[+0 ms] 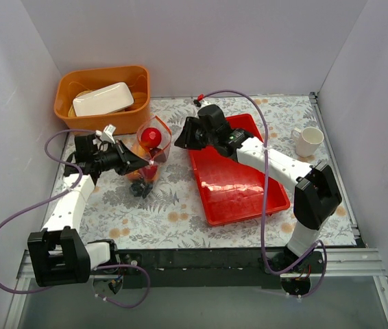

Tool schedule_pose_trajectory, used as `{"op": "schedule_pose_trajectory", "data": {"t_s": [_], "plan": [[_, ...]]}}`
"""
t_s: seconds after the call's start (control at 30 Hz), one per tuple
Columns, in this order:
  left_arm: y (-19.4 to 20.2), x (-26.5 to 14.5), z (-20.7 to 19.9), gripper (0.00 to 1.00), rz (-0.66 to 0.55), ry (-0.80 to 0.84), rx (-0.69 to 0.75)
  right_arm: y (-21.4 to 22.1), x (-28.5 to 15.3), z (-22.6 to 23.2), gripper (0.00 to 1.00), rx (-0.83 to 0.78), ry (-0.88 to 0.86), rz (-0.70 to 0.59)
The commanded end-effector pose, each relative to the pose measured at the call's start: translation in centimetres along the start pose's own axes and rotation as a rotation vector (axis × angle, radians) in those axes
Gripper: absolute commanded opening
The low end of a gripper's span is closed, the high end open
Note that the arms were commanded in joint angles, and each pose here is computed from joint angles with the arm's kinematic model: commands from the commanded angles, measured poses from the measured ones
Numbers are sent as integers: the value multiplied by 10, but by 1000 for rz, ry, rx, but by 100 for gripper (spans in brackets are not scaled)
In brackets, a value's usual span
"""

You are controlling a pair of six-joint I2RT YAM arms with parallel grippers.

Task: Place the food in the zip-top bag and seal the zipper
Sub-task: Zip the zipper food storage bag at the center of the board.

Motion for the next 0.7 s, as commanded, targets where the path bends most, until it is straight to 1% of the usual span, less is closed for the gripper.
{"op": "schedule_pose_trajectory", "data": {"t_s": [0.0,0.1,0.13,0.17,0.23,0.37,0.47,0.67], "plan": [[18,-9,-6,0,28,122,69,-5,-26,12,34,-46,-77,30],[25,-11,-7,0,39,150,69,-6,-33,11,46,-59,-82,54],[27,-11,-6,0,43,151,66,-6,-34,11,53,-59,-77,57],[28,-12,-6,0,44,154,67,-4,-35,9,58,-58,-63,73],[31,-12,-5,0,50,161,70,-7,-36,5,64,-50,-20,73],[32,-13,-6,0,55,176,78,-1,-33,-12,66,-13,68,117],[33,-13,-6,0,59,185,81,9,-28,-22,65,33,56,158],[35,-12,-5,0,66,194,85,7,-19,-18,65,48,-28,148]]}}
Point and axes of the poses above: each gripper's point midway between its finger pads, its own x axis out along the fingers, its own z axis along the line the jaws close on, y = z × x, the point moved 8 cm from there along -x, back along the fingers, and after that the axes turned 1 degree about x, right-handed, at the moved point
